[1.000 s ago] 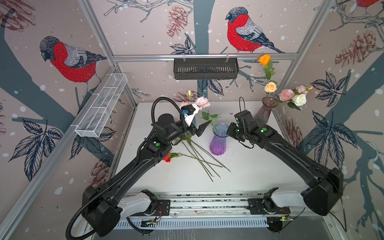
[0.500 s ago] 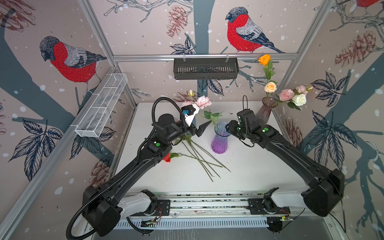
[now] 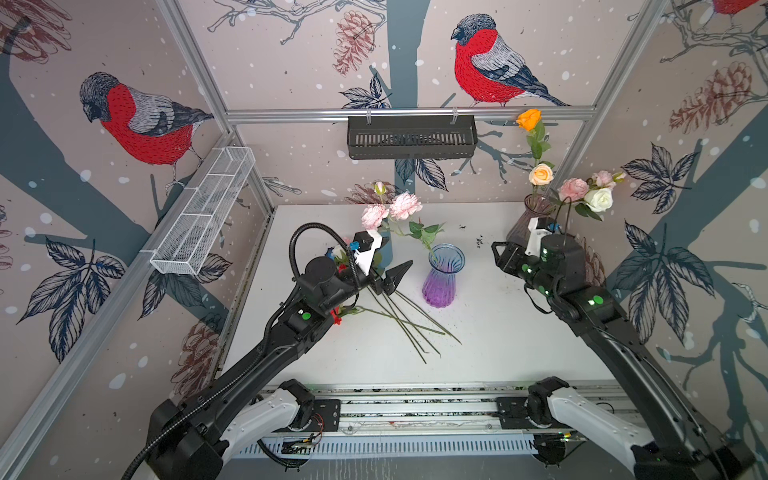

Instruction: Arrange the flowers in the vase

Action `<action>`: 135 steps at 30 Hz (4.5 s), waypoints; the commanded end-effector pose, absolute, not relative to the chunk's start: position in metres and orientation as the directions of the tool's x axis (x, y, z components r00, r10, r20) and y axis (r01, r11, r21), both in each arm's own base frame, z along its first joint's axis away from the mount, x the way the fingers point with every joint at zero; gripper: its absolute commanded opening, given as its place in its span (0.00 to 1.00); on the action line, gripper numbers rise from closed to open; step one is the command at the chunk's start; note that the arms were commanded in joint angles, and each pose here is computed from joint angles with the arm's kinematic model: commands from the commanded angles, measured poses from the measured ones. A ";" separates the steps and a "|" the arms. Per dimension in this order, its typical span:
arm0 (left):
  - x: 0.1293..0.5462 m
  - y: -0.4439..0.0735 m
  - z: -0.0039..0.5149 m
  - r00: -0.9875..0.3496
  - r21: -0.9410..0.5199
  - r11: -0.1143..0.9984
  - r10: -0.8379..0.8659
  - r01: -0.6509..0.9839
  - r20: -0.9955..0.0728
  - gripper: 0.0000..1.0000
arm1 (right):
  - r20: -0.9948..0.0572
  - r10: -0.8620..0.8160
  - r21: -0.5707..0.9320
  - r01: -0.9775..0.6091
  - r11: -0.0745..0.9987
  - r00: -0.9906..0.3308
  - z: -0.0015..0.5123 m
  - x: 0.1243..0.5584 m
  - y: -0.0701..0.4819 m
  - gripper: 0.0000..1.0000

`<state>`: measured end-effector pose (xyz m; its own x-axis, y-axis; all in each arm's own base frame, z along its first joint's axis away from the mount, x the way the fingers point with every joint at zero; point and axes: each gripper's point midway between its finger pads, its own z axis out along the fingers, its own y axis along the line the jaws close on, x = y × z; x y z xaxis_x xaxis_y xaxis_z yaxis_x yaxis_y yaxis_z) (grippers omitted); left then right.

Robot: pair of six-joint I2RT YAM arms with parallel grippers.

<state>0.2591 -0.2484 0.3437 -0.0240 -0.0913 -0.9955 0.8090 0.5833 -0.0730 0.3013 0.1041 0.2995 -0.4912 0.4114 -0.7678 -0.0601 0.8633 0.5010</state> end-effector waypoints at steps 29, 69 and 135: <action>0.337 -0.164 0.088 -0.713 -0.617 0.776 -0.359 0.132 -0.603 0.67 | -0.716 0.386 0.569 -0.165 0.806 -0.582 0.159 0.268 0.106 0.55; 0.352 -0.157 0.119 -0.684 -0.618 0.765 -0.351 0.184 -0.639 0.50 | -0.702 0.400 0.588 -0.163 0.792 -0.588 0.173 0.275 0.100 0.55; 0.396 -0.151 0.091 -0.681 -0.774 0.619 -0.510 0.134 -0.525 0.01 | -0.736 0.401 0.565 -0.171 0.807 -0.545 0.187 0.270 0.092 0.55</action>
